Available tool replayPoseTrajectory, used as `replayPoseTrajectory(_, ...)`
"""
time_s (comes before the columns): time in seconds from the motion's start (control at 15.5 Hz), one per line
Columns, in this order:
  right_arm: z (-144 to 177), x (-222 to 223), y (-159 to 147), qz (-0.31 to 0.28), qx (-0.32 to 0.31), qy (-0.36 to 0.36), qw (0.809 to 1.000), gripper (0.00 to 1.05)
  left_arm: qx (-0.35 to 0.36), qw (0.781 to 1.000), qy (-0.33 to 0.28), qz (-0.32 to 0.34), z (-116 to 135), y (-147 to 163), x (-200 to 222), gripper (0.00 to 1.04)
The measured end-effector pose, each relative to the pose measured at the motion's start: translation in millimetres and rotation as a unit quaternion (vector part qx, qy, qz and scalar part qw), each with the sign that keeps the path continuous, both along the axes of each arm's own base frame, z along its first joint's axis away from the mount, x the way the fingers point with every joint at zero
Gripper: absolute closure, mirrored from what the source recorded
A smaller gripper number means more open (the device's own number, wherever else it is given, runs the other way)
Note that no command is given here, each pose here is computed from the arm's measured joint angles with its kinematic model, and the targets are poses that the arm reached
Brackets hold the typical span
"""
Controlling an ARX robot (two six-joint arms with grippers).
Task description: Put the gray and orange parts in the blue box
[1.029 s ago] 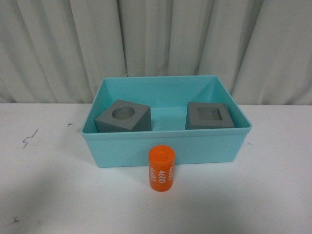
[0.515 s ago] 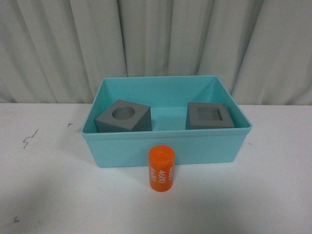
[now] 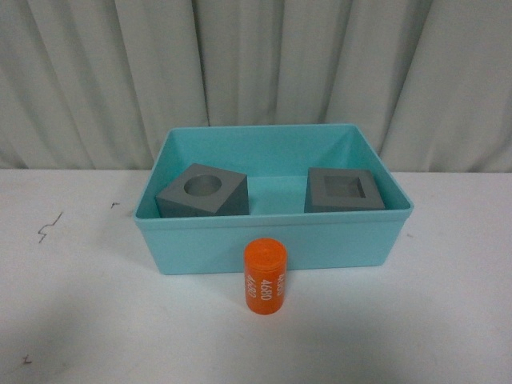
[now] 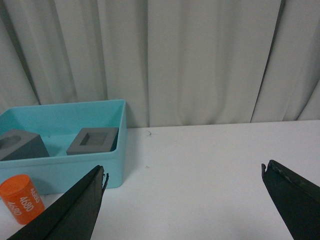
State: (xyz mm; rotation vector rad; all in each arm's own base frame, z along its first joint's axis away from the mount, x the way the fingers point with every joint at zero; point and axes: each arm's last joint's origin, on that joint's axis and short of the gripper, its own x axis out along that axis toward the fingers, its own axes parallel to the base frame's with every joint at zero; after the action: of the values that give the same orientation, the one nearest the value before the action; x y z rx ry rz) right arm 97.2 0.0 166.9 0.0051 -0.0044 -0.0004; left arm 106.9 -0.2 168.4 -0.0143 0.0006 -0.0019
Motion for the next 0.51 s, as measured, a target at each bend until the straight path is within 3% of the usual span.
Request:
replayPoseTrajectory(0.06, 0.0, 0.0, 0.0, 0.000, 0.000, 0.000, 1.000, 0.06, 0.000, 1.000, 0.022, -0.001, -5.7, -0.1, -7.1, 1.03)
replayPoseTrajectory(0.13, 0.0, 0.0, 0.0, 0.000, 0.000, 0.000, 1.000, 0.06, 0.000, 1.000, -0.010, -0.001, -0.1, 0.0, -9.5, 1.03)
replayPoseTrajectory(0.39, 0.0, 0.0, 0.0, 0.000, 0.000, 0.000, 1.000, 0.06, 0.000, 1.000, -0.002, 0.001, -1.8, 0.1, -9.5, 1.03)
replayPoseTrajectory(0.45, 0.0, 0.0, 0.0, 0.000, 0.000, 0.000, 1.000, 0.06, 0.000, 1.000, 0.000, 0.000, -2.1, 0.1, -9.5, 0.98)
replayPoseTrajectory(0.51, 0.0, 0.0, 0.0, 0.000, 0.000, 0.000, 1.000, 0.06, 0.000, 1.000, 0.000, 0.000, -2.2, 0.1, -9.4, 0.84)
